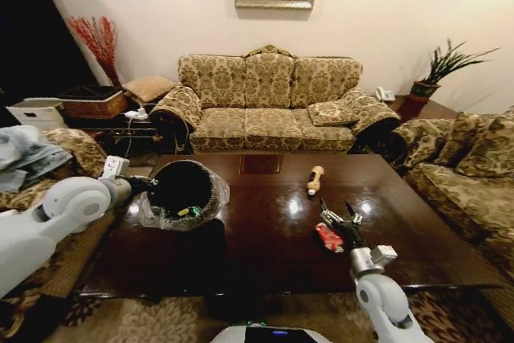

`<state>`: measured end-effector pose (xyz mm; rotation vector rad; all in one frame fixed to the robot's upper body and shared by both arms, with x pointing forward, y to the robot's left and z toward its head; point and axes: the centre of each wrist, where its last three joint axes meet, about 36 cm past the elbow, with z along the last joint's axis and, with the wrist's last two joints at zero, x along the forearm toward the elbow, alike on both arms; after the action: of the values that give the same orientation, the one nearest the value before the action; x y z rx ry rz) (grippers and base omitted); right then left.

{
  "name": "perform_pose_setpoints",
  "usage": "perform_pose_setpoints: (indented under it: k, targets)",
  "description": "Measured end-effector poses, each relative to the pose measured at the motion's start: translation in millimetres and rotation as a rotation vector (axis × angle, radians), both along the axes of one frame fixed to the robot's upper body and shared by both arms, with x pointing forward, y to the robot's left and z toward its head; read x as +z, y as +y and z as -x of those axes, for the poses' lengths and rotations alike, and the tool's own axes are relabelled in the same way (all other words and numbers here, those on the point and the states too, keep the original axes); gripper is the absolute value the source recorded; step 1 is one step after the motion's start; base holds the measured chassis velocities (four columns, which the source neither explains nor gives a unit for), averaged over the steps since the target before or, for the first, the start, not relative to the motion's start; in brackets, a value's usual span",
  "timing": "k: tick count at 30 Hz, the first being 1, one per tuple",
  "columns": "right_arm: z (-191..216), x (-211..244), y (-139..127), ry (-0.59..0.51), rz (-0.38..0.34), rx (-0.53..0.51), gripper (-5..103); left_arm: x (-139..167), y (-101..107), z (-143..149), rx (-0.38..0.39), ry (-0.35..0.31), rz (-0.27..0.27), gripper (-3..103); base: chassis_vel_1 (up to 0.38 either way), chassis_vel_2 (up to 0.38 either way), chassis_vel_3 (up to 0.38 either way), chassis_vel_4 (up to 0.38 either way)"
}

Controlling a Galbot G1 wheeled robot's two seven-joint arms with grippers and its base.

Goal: Move to the front of the table and place the trash on the table into the trash bin.

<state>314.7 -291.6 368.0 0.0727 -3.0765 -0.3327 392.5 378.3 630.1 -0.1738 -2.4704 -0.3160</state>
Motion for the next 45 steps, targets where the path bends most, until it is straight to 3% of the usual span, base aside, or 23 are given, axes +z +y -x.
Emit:
perform_pose_setpoints:
  k: [11, 13, 17, 26, 28, 32, 34, 35, 38, 40, 41, 45]
  targets:
    - [10, -56, 5, 0.254, 0.018, 0.064, 100, -1, -10, 6, -0.042, -0.014, -0.020, 0, -0.115, -0.128, 0.103, 0.107]
    - [13, -68, 7, 0.272, 0.025, 0.086, 100, -2, -9, 6, -0.040, -0.016, -0.018, 0, 0.038, 0.057, -0.055, -0.034]
    - [20, -101, 16, 0.240, 0.121, 0.135, 100, -4, -9, 7, -0.036, -0.018, -0.010, 0, 0.065, 0.093, -0.033, -0.037]
    - [12, -120, 20, 0.345, 0.100, 0.149, 101, -3, -9, 7, -0.043, -0.015, -0.010, 0, 0.000, 0.000, 0.000, 0.000]
    - [11, -120, 20, 0.352, 0.091, 0.154, 97, -4, -9, 7, -0.043, -0.015, -0.009, 0, 0.000, 0.000, 0.000, 0.000]
    - [9, -120, 20, 0.358, 0.073, 0.163, 76, -5, -8, 6, -0.040, -0.012, -0.008, 0, 0.000, 0.000, 0.000, 0.000]
    - [8, -120, 20, 0.357, 0.072, 0.164, 76, -5, -8, 6, -0.040, -0.012, -0.008, 0, 0.000, 0.000, 0.000, 0.000]
    - [9, -120, 20, 0.357, 0.071, 0.166, 68, -5, -8, 6, -0.041, -0.011, -0.006, 0, 0.000, 0.000, 0.000, 0.000]
    - [8, -118, 21, 0.350, 0.070, 0.169, 59, -6, -8, 6, -0.041, -0.009, -0.005, 0, 0.000, 0.000, 0.000, 0.000]
    - [8, -117, 21, 0.347, 0.069, 0.170, 59, -6, -8, 6, -0.041, -0.009, -0.005, 0, 0.000, 0.000, 0.000, 0.000]
    - [8, -115, 21, 0.342, 0.067, 0.171, 51, -6, -8, 6, -0.041, -0.009, -0.006, 0, 0.000, 0.000, 0.000, 0.000]
    - [7, -110, 23, 0.330, 0.061, 0.173, 43, -6, -8, 6, -0.040, -0.008, -0.006, 0, 0.000, 0.000, 0.000, 0.000]
